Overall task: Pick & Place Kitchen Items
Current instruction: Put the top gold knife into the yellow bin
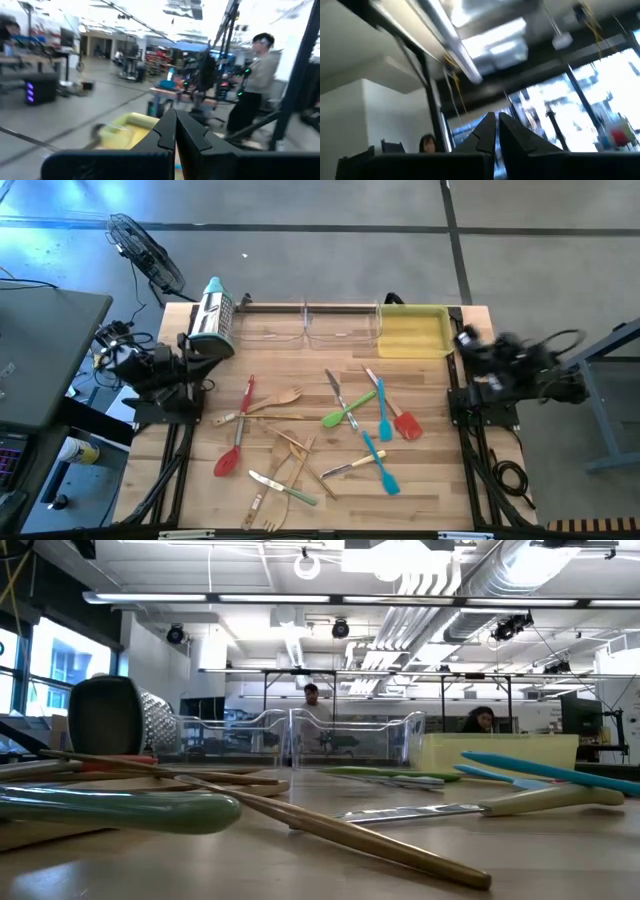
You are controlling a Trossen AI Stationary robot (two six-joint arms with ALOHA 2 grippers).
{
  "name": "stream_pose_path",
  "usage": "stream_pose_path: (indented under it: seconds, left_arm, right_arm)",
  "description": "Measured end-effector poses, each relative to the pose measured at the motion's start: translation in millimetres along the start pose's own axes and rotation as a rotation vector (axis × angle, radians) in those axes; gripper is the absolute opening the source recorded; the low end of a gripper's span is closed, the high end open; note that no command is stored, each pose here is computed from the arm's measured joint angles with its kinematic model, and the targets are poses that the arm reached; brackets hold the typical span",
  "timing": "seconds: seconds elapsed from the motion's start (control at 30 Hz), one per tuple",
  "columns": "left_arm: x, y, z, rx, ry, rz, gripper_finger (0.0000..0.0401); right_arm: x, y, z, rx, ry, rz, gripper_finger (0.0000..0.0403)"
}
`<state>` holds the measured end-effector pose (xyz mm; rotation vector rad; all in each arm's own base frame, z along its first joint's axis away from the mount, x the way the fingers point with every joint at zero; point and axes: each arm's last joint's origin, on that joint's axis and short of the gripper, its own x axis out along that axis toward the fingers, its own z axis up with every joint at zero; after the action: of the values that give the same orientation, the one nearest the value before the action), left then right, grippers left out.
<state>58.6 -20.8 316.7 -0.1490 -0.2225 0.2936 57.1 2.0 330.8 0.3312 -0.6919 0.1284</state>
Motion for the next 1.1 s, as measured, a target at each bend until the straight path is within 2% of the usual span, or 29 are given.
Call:
stream_pose_path:
  seconds: [0.1, 0.2, 0.3, 0.4, 0.5, 0.6, 0.8, 0.97, 1.1]
  left_arm:
    - [0, 0, 1, 0.025, -0.001, 0.008, 0.0]
    - [0, 0, 0, 0.012, 0.0, 0.003, 0.0]
    - [1, -2, 1, -0.042, -0.006, -0.014, 0.0]
    - [3, -5, 3, -0.11, -0.023, -0.023, 0.0]
    - [4, -8, 3, -0.117, -0.029, -0.067, 0.0]
    - [5, -13, 1, -0.134, -0.023, -0.112, 0.0]
    - [9, -19, -2, -0.167, -0.007, -0.123, 0.0]
    - [11, -22, 5, -0.228, -0.053, -0.134, 0.001]
    - [11, -21, 10, -0.305, -0.08, -0.121, 0.0049]
  right_arm:
    - [23, 17, 40, -0.091, -0.048, 0.135, 0.0023]
    - [56, 31, 65, -0.189, -0.014, 0.279, 0.0024]
    - [94, 34, 70, -0.245, 0.126, 0.249, 0.0025]
    - [129, 27, 58, -0.295, 0.343, 0.077, 0.0025]
    - [152, 16, 33, -0.329, 0.587, -0.101, 0.0025]
    - [169, 3, 3, -0.363, 0.758, -0.203, 0.0025]
    - [186, -15, -37, -0.386, 0.882, -0.225, 0.0025]
    - [190, -21, -49, -0.361, 0.917, -0.212, 0.0025]
    - [190, -19, -49, -0.316, 0.925, -0.155, 0.0025]
